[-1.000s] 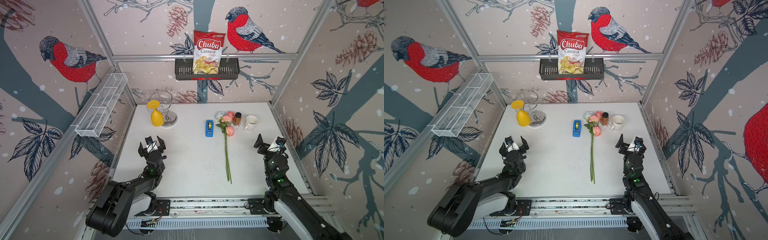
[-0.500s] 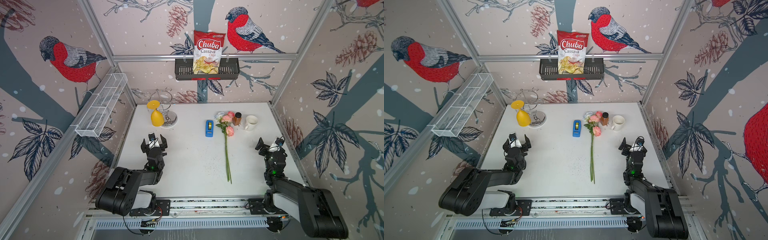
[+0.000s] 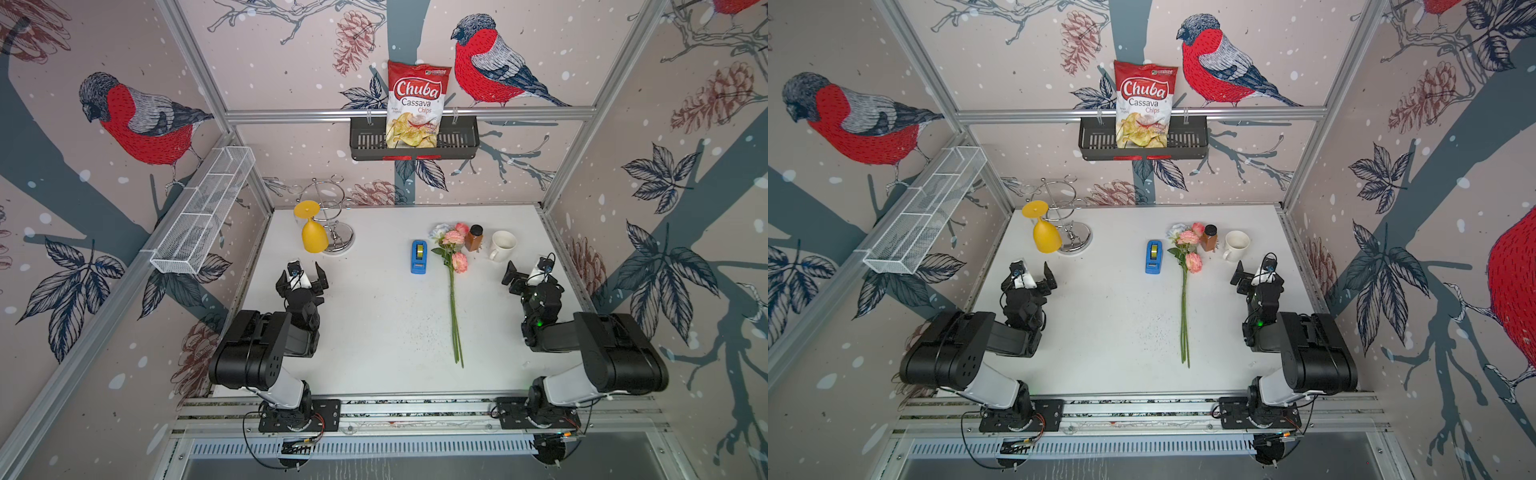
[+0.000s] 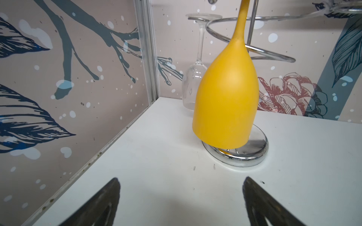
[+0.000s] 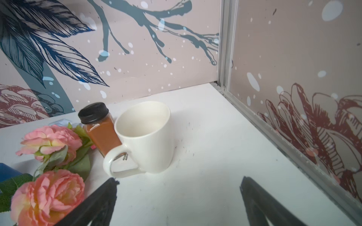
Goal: Wrap bouquets with tape
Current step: Reset both arms
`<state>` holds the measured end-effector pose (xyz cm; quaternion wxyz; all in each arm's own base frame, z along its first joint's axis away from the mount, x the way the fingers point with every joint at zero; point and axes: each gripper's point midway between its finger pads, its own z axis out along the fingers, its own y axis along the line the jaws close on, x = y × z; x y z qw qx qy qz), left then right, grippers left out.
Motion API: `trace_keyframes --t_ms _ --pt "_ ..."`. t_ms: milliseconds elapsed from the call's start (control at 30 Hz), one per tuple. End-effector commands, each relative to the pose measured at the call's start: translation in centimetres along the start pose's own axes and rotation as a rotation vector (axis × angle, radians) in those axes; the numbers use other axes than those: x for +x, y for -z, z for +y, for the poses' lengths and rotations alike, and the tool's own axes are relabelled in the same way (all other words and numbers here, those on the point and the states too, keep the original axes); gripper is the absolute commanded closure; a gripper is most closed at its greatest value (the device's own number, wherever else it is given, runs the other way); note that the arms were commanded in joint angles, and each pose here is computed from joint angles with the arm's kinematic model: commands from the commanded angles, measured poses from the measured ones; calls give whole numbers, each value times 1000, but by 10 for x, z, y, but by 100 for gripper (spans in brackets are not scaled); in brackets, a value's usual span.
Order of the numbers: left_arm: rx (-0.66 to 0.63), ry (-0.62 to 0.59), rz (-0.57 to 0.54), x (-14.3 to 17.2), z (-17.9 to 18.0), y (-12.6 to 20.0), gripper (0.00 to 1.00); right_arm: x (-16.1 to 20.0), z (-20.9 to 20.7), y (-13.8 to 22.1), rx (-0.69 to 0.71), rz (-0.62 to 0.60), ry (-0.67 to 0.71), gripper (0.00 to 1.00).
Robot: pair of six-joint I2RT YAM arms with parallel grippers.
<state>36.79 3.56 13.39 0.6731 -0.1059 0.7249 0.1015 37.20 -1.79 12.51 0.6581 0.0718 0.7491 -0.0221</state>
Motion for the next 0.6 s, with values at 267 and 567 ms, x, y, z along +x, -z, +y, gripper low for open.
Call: trace_keyframes --t_ms 267,567 --pt "10 4 7 2 -2 0 3 0 -4 -2 33 12 5 0" --pt "9 2 9 2 -2 0 3 -1 -4 -2 22 12 4 0"
